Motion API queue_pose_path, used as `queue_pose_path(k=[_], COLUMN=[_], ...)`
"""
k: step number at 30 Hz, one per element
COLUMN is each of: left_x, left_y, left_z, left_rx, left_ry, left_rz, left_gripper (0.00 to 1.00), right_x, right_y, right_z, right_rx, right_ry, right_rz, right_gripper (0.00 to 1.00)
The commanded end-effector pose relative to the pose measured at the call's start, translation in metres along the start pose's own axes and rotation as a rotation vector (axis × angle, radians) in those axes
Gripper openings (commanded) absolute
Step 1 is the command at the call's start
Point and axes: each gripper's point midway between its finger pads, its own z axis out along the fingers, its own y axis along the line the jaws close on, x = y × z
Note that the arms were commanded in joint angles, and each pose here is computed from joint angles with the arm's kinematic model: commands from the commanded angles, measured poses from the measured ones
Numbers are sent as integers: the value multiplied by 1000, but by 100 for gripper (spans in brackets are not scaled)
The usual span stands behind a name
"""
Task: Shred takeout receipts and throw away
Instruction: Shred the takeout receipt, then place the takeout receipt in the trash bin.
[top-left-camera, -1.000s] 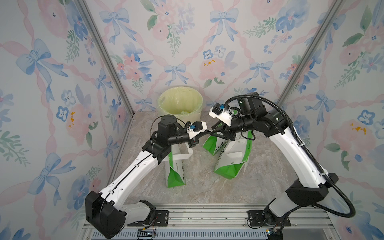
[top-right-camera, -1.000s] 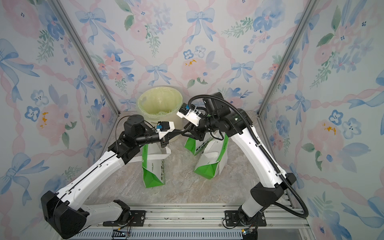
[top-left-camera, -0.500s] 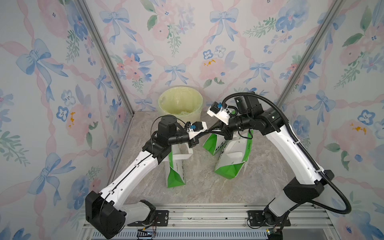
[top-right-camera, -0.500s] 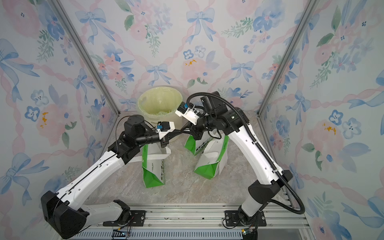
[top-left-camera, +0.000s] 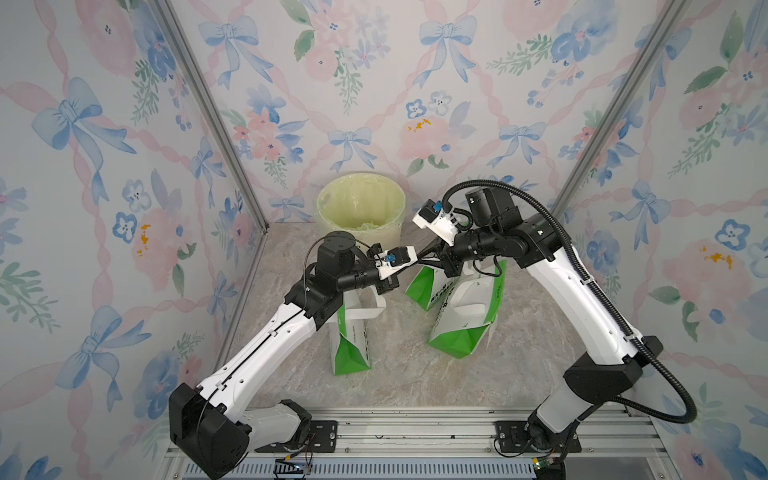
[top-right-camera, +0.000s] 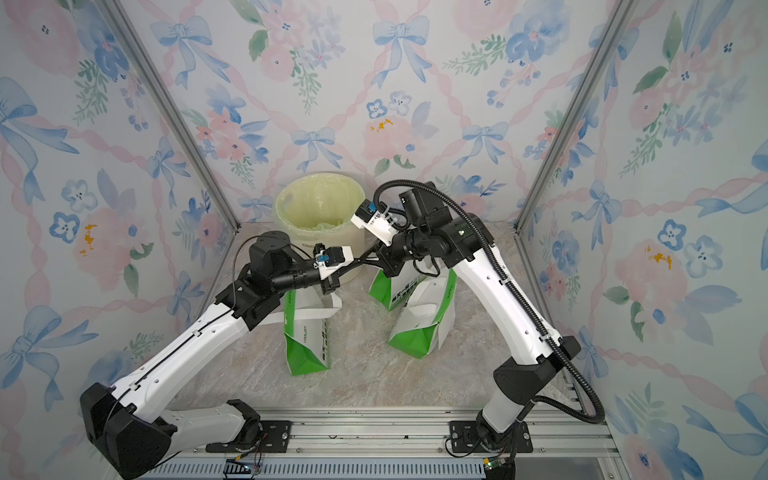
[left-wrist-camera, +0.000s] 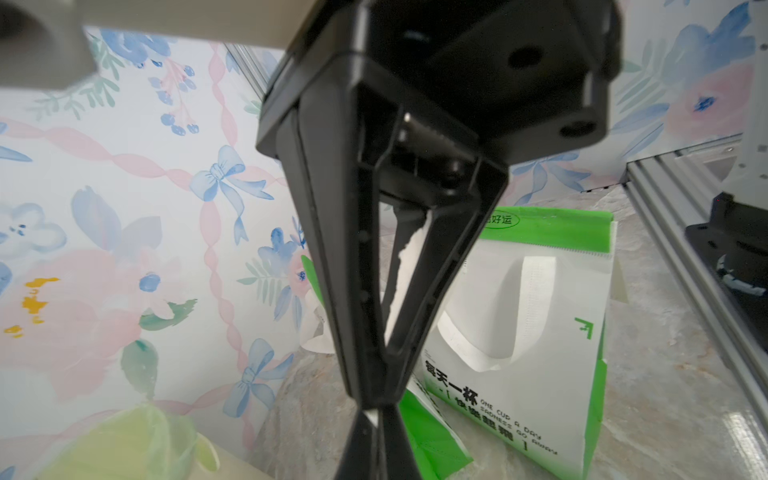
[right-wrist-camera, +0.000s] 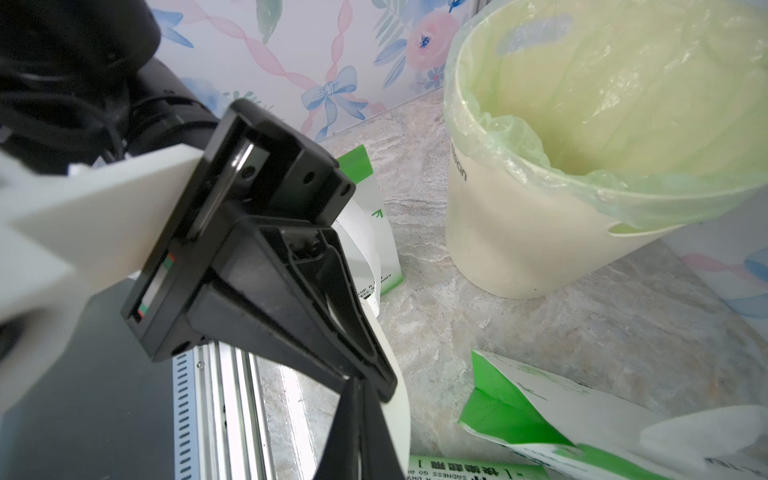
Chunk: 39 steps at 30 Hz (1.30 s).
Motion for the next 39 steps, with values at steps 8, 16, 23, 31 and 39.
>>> queue_pose_path(k=[8,16,23,31,39], left_x=[-21,-34,-60,0,67], left_y=[14,18,29,137,205], left_z=[-18,-24,-34,-46,-25], left_rx=[-117,-137,-177,-615,-775], left_ry=[-2,-33,-98,57,132], left_rz=[159,151,110,-290,-501], left_gripper=[0,0,0,0,0], right_x=[1,9,0,-42,-43], right_y=[-54,-95,-113,-91,-75], right_z=[6,1,-3,-41,-53], right_rx=[153,316,366,341,338], right_ry=[-64,-84,-128,-281,-313], right_rz=[292,388,416,337,306], right_gripper=[0,0,0,0,0])
